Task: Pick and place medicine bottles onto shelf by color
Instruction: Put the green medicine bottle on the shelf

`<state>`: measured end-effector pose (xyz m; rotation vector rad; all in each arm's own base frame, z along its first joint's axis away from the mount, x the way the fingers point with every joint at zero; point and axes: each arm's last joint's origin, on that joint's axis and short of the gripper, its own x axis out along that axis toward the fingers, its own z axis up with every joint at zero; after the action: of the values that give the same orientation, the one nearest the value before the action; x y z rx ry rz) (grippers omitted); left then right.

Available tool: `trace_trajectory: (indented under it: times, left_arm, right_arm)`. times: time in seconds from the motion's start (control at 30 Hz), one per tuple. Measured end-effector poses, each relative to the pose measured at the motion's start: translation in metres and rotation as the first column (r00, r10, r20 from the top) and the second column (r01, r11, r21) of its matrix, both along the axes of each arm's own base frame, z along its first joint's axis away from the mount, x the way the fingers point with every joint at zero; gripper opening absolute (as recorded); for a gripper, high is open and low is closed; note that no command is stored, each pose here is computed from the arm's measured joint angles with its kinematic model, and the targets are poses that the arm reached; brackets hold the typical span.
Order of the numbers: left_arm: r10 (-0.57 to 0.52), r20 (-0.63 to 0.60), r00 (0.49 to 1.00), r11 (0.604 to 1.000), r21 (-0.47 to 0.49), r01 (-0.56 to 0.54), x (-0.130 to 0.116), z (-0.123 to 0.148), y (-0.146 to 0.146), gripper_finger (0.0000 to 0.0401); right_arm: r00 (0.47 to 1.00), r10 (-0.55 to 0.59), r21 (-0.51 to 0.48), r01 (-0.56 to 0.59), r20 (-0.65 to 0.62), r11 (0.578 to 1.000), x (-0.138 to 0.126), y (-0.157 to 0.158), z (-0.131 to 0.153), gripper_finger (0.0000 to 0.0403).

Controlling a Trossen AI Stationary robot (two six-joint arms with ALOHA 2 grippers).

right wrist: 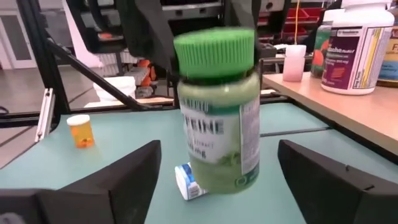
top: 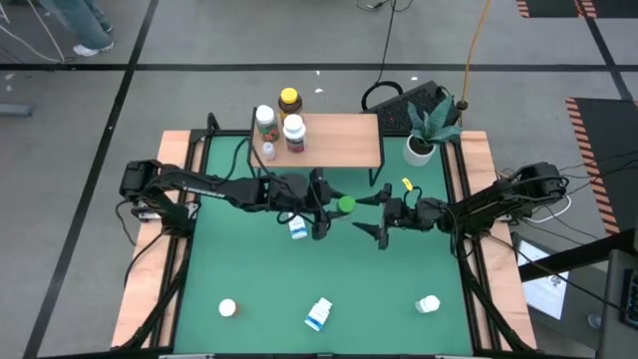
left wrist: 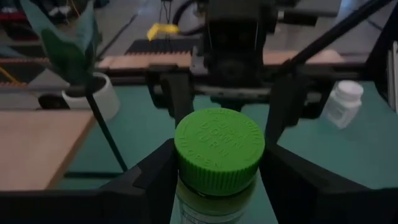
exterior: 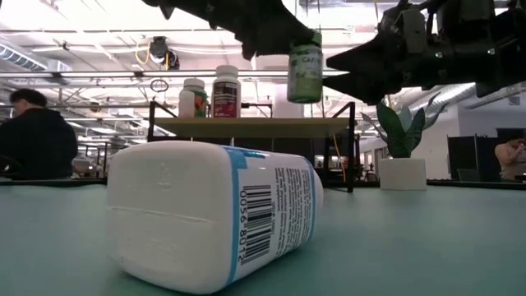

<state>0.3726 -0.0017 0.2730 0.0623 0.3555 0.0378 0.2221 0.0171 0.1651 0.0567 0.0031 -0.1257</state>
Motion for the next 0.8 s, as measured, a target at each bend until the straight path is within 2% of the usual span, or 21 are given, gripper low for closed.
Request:
trace_trajectory:
  times: [0.13,0.27,0.4,0.5,0.7,0.8]
  left_arm:
    - [0.042,-0.036,0.998,0.999,0.017,-0.041,-0.001,-0.003,0.001,0.021]
    - [0.116,-0.085,0.99,0.992,0.05,-0.112,-0.004,-0.008,0.004,0.0212]
    - [0.15,-0.105,0.983,0.987,0.07,-0.143,-0.012,-0.001,0.005,0.0202]
    - [0.166,-0.13,0.978,0.984,0.083,-0.156,-0.022,0.007,0.006,0.0203]
    - [0.172,-0.135,0.976,0.982,0.099,-0.159,-0.044,0.028,0.007,0.021]
    - [0.18,-0.134,0.975,0.981,0.104,-0.166,-0.056,0.024,0.01,0.0204]
  right_arm:
    - [1.0,-0.002,0.011,0.002,-0.006,1.0,-0.004,0.0,-0.004,0.0337]
    - [0.999,-0.005,0.032,0.004,0.032,0.999,-0.011,-0.001,-0.002,0.0337]
    - [0.998,-0.026,0.044,0.023,0.066,0.999,-0.026,-0.004,0.0,0.0335]
    - [0.994,-0.06,0.052,0.056,0.087,0.997,-0.037,-0.006,0.0,0.0334]
    - [0.986,-0.066,0.09,0.053,0.156,0.995,-0.055,-0.008,0.0,0.0334]
    - [0.982,-0.065,0.099,0.048,0.175,0.994,-0.058,-0.008,0.001,0.0334]
